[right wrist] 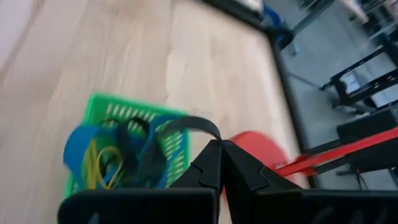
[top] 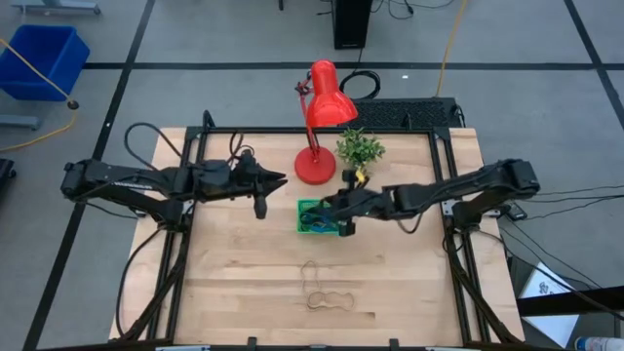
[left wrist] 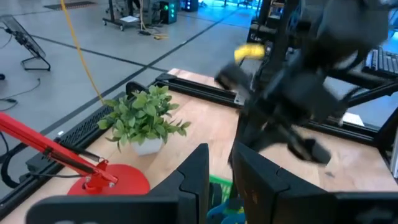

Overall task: Pick and place rubber bands into bin
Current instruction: Put the black rubber band into the green bin, then put the bottom brown rubber band into the green bin

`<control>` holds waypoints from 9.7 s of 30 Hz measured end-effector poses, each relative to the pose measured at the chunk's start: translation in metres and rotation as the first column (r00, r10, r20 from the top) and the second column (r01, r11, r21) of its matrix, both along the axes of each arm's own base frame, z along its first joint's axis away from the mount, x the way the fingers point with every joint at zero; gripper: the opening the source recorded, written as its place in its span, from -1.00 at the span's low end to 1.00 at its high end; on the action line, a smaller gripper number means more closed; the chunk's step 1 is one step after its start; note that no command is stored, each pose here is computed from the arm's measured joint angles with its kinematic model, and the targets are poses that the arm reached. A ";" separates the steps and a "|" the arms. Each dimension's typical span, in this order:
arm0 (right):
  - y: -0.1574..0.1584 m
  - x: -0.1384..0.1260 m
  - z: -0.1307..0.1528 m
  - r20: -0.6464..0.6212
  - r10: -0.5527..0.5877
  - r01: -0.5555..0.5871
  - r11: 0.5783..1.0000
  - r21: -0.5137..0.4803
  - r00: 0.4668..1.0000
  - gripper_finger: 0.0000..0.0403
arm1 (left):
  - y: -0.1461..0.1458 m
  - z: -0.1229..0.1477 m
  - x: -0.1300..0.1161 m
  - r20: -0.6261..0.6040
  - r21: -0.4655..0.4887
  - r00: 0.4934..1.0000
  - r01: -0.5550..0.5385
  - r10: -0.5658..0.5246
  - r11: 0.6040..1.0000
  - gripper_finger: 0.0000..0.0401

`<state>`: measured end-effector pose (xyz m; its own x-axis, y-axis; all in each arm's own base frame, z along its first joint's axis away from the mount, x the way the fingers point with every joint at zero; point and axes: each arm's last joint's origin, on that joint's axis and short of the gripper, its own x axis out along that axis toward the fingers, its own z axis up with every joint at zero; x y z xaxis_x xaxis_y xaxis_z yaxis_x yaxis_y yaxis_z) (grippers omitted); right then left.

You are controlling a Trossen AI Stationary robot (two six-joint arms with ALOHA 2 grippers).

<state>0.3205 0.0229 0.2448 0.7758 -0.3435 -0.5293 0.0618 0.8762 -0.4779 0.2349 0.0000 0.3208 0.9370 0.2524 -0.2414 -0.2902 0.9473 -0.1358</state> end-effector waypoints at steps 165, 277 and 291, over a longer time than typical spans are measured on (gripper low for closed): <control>0.043 0.001 0.045 0.213 -0.103 0.087 0.993 0.083 0.972 -1.00 | 0.000 -0.026 -0.010 -0.311 0.088 0.950 0.053 -0.023 0.995 -0.62; -0.010 0.044 -0.058 -0.120 -0.275 0.299 0.889 0.347 0.954 -0.86 | 0.000 -0.027 -0.011 -0.325 0.063 0.946 0.039 -0.016 0.997 -0.62; -0.009 0.044 -0.058 -0.115 -0.288 0.309 0.889 0.338 0.951 -0.34 | 0.000 -0.027 -0.011 -0.325 0.064 0.946 0.039 -0.016 0.997 -0.62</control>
<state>0.3648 0.0135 0.1873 0.6288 -0.3397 -0.6994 0.3276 0.9315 -0.1578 0.2236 0.0004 0.2933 0.8178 0.2540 -0.5164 -0.2812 0.9593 0.0266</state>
